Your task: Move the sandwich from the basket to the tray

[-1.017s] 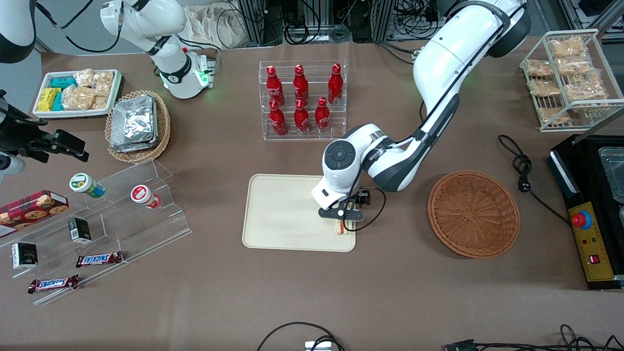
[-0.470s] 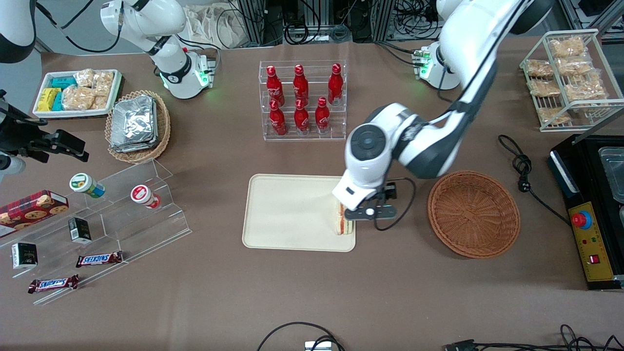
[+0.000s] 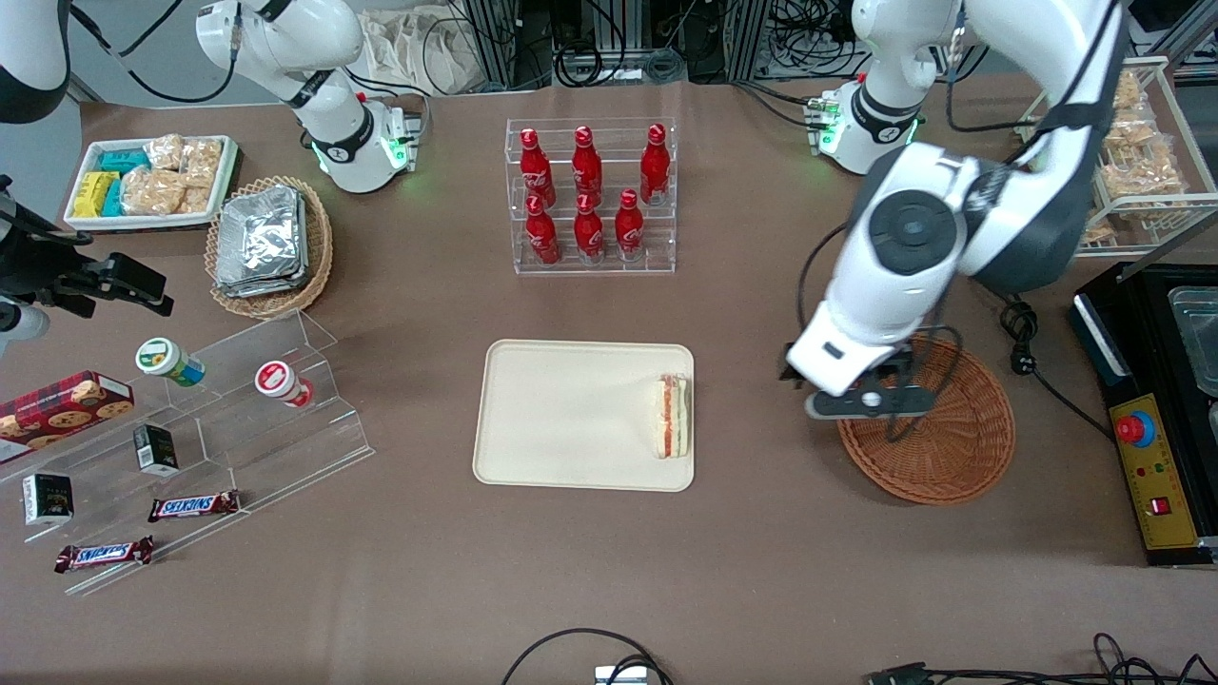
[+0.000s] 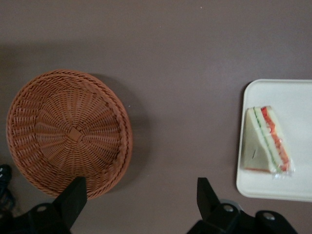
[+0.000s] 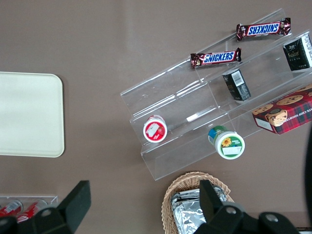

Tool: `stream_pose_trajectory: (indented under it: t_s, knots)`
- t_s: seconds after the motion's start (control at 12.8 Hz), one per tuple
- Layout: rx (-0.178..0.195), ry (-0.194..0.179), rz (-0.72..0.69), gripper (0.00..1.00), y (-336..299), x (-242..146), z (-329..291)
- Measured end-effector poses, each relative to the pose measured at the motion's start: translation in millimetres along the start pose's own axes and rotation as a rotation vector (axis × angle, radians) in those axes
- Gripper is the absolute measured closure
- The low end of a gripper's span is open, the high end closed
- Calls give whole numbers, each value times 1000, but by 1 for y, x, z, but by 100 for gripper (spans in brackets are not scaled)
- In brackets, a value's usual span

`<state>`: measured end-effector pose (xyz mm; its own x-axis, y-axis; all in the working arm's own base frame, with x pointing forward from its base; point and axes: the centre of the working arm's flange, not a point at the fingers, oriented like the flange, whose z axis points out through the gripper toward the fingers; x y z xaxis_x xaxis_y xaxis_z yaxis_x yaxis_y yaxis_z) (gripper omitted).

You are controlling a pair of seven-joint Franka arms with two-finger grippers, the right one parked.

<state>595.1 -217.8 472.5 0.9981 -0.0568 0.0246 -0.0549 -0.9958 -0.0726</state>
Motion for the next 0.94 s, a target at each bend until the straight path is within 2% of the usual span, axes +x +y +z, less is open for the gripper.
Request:
stream_pose_trajectory:
  t_s: [0.08, 0.23, 0.47, 0.7, 0.94]
  knots:
    - [-22, 4, 10, 0, -22, 0, -11]
    - [-43, 8, 4, 0, -67, -1, -32]
    - [-63, -37, -8, 0, -114, -17, -63]
    - [-62, -33, -45, 0, -134, -25, -89]
    - [-59, -37, -60, 0, -142, -24, -86]
